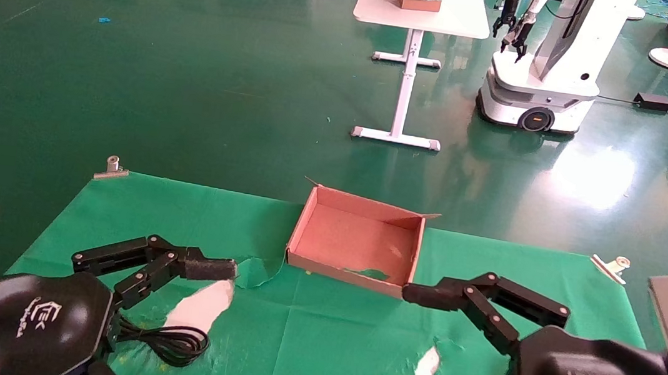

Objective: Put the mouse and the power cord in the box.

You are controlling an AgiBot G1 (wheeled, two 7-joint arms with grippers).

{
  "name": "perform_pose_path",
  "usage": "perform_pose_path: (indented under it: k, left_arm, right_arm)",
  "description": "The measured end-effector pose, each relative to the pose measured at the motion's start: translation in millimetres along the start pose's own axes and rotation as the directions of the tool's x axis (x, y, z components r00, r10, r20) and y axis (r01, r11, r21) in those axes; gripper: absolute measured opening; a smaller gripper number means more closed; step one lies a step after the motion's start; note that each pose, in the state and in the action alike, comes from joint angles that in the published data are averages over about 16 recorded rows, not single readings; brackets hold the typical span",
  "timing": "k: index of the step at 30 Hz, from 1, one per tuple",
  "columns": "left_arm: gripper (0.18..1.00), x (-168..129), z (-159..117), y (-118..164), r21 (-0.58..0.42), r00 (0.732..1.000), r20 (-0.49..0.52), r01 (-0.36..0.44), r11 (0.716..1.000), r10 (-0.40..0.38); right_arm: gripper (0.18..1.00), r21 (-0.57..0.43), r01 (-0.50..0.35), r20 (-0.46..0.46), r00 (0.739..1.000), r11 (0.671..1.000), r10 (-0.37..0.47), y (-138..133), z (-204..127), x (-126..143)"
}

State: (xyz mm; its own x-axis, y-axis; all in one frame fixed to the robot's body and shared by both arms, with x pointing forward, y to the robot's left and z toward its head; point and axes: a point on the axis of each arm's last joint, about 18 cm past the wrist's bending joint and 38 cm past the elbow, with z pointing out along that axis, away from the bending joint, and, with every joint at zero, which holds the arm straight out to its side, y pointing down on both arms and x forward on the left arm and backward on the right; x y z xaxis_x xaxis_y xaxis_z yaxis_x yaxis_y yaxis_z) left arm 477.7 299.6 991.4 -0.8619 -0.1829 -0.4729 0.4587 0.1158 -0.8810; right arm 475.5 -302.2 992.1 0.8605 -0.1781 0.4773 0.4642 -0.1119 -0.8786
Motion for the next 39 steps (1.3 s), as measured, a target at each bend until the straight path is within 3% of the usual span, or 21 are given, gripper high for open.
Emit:
perform_pose_path:
  k: [11,16,20,22,24,30,35,39]
  left_arm:
    - [1.001,0,1,5,-0.033,1.000,-0.001,-0.006,0.999,0.006]
    - [1.001,-4,6,24,-0.167,1.000,0.002,-0.029,0.985,0.030]
    - [1.001,-15,13,50,-0.341,0.998,0.009,-0.056,0.938,0.062]
    - [1.001,-23,16,66,-0.443,0.996,0.012,-0.072,0.894,0.086]
    - [1.001,-33,18,82,-0.548,0.993,0.012,-0.092,0.832,0.118]
    - [1.001,-68,22,120,-0.790,0.973,-0.004,-0.145,0.596,0.230]
    - [1.001,-93,25,140,-0.895,0.951,-0.035,-0.167,0.413,0.308]
    - [1.001,-106,26,153,-0.936,0.936,-0.059,-0.172,0.307,0.346]
  right_arm:
    - [1.001,-0.043,0.005,-0.009,1.000,0.999,-0.005,8,-1,0]
    - [1.001,-0.168,0.010,-0.035,0.999,0.986,-0.016,29,-3,3]
    - [1.001,-0.311,0.018,-0.059,0.998,0.950,-0.038,53,-6,8]
    - [1.001,-0.383,0.021,-0.071,0.996,0.924,-0.052,64,-9,11]
    - [1.001,-0.447,0.023,-0.084,0.994,0.894,-0.067,74,-12,15]
    - [1.001,-0.559,0.016,-0.116,0.988,0.829,-0.098,89,-22,25]
    - [1.001,-0.579,-0.002,-0.140,0.986,0.815,-0.096,91,-27,28]
    - [1.001,-0.578,-0.016,-0.153,0.984,0.816,-0.090,91,-31,27]
